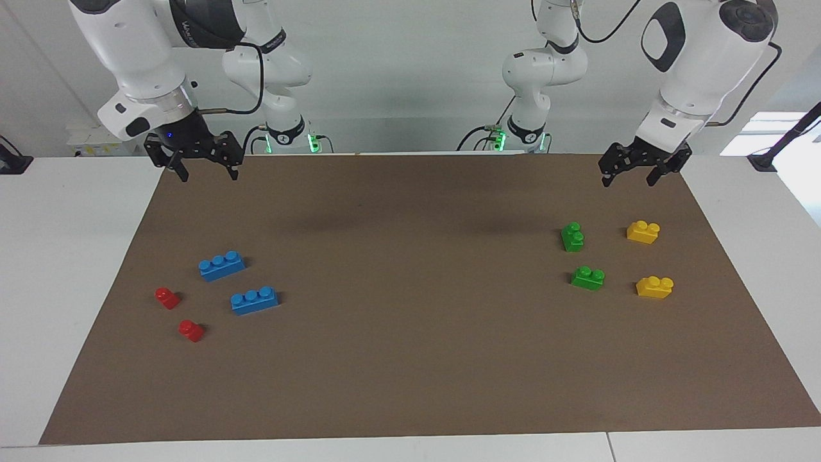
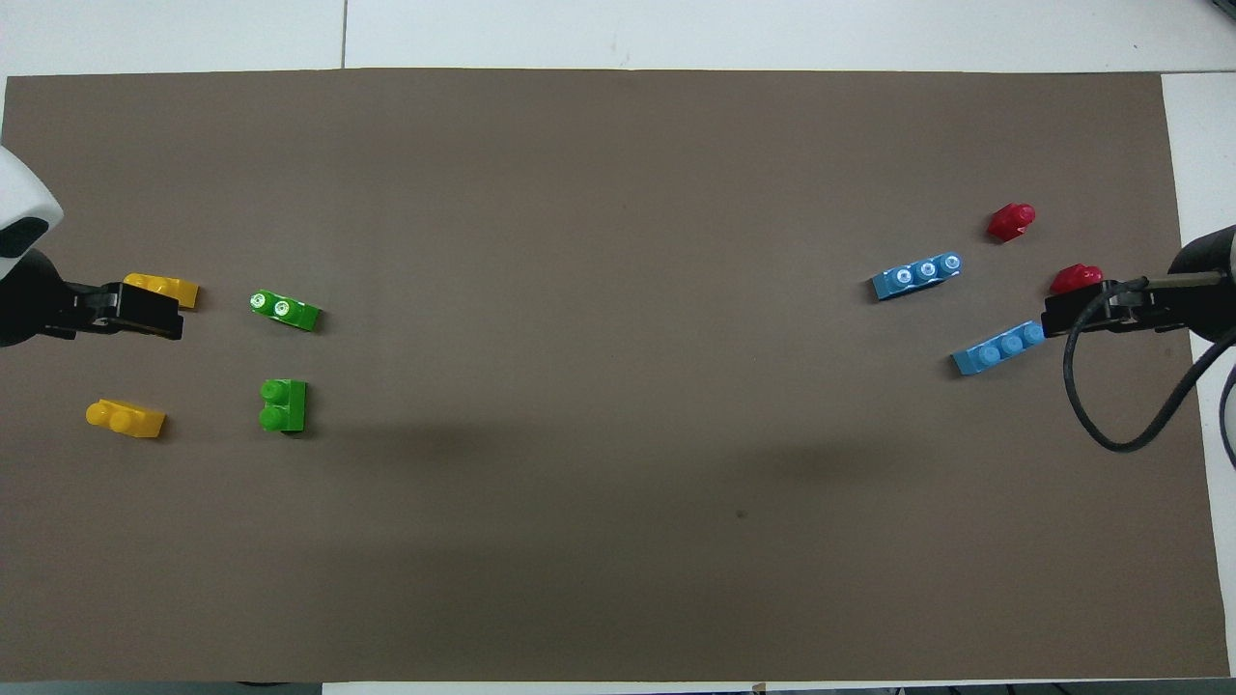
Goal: Remove green block with left arm and hold with right
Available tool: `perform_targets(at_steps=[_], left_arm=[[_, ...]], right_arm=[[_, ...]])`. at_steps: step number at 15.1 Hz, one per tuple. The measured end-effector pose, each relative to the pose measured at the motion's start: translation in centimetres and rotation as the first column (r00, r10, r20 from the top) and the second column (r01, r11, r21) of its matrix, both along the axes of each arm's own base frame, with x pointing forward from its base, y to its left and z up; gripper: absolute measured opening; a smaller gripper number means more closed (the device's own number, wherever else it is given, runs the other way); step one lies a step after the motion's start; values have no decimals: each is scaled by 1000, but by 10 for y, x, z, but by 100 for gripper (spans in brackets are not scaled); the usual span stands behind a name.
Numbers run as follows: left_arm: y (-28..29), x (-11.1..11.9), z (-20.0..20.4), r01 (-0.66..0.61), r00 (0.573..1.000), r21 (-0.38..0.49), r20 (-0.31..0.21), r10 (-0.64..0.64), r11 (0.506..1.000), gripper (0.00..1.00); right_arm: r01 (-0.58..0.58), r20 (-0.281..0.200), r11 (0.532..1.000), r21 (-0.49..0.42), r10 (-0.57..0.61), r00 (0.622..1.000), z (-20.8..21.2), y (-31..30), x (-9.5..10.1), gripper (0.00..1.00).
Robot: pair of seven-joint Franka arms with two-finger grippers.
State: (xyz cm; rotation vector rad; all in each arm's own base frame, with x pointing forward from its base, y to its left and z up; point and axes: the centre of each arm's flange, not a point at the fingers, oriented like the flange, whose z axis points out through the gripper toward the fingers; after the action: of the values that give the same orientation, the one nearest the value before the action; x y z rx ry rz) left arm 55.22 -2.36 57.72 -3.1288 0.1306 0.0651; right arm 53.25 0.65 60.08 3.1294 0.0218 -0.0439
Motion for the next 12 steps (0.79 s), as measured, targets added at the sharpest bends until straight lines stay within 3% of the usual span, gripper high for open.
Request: perform_targets(at_steps=[4,12], left_arm=[[2,31,-25,0,999,-12,-39,-1,1000,100],[-7,-1,0,12,999,1,-46,-12,1000,100]], right_arm=[[0,0,1000,0,0,1000,0,0,0,100],[0,0,1000,0,0,1000,0,0,0,100]])
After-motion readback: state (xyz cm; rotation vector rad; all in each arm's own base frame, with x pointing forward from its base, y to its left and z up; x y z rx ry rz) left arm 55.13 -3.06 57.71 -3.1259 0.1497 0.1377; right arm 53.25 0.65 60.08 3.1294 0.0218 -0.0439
